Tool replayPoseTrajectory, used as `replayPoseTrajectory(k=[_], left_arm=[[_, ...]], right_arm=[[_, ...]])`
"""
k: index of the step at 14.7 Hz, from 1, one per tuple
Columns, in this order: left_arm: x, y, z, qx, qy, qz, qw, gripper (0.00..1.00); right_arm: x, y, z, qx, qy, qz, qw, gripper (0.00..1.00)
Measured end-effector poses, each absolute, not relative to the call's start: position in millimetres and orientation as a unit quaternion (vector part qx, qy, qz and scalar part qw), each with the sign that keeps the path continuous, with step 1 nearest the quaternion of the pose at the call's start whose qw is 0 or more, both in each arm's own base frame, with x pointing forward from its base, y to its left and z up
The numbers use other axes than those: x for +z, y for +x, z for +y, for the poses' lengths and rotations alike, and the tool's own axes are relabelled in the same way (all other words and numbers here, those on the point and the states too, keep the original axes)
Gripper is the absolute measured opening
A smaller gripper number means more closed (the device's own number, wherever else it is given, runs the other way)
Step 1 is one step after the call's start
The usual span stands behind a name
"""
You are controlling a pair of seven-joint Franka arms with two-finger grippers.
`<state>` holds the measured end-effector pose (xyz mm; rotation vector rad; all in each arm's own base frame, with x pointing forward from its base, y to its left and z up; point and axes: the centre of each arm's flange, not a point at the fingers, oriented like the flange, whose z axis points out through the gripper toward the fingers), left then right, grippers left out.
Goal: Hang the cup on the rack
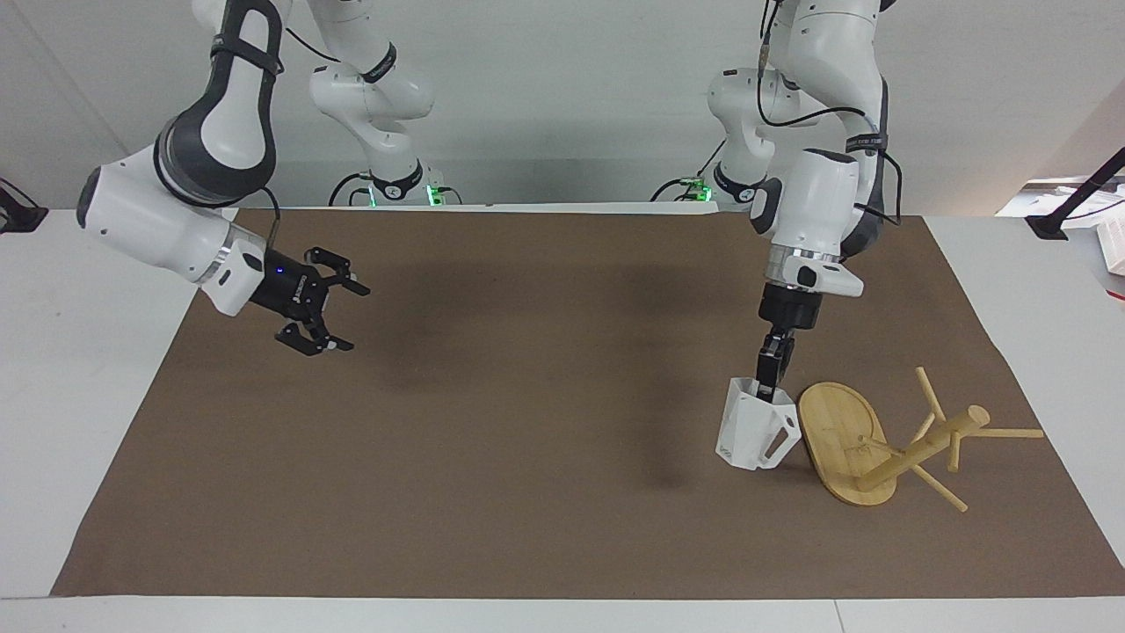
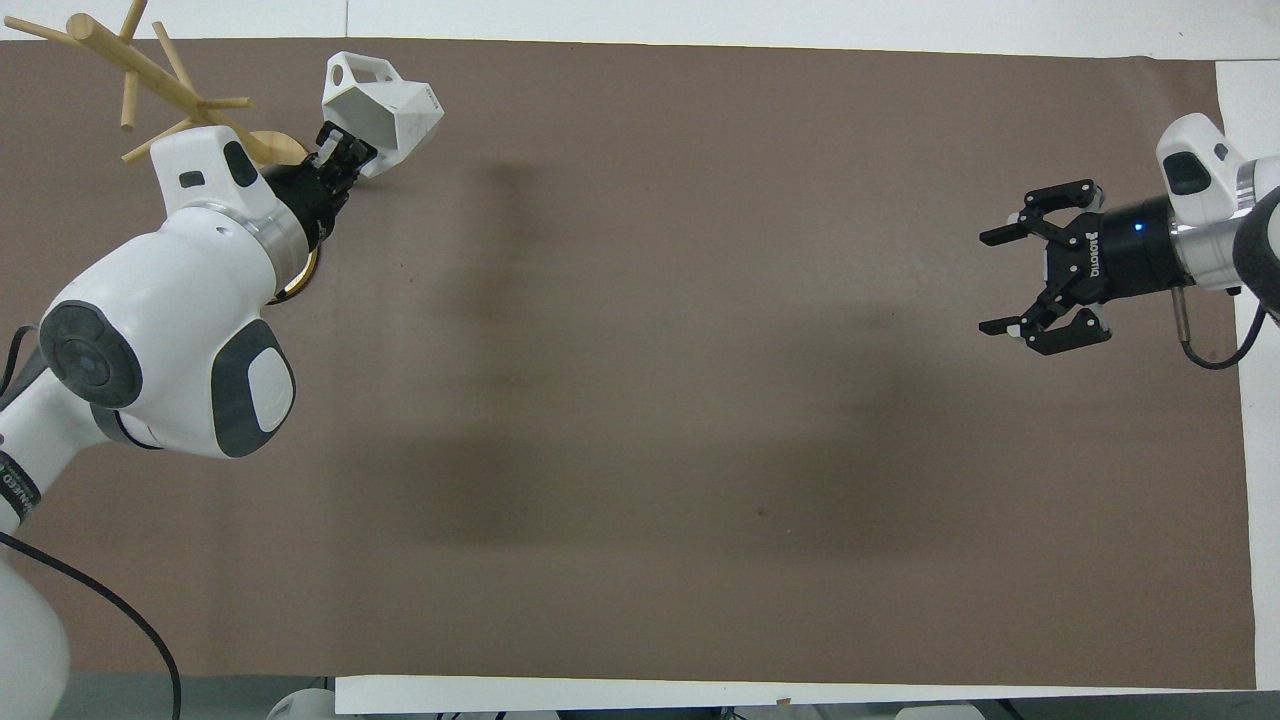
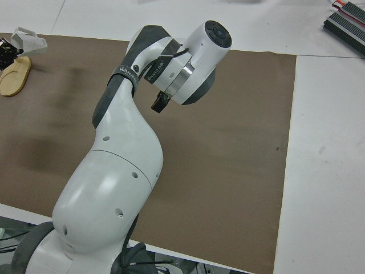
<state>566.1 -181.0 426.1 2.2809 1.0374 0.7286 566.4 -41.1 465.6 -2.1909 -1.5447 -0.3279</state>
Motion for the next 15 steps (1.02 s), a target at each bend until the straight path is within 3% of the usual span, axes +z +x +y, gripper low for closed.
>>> replayPoseTrajectory(k=[5, 11, 15], left_arm=[[419, 566, -154, 0.269, 0.838, 0.403, 0.251, 0.04], [415, 572, -122, 0.273, 0.827, 0.427, 0.241, 0.04], [410, 574, -106, 0.268, 0.825, 0.440, 0.231, 0.04]], right_arm=[[527, 562, -58, -0.027, -0.912, -0.397, 0.103, 1.00], [554, 538, -97, 0.073, -0.981, -0.169, 0.057, 1.00], [595, 522, -95, 0.090, -0.995, -0.038, 0.021, 1.00]])
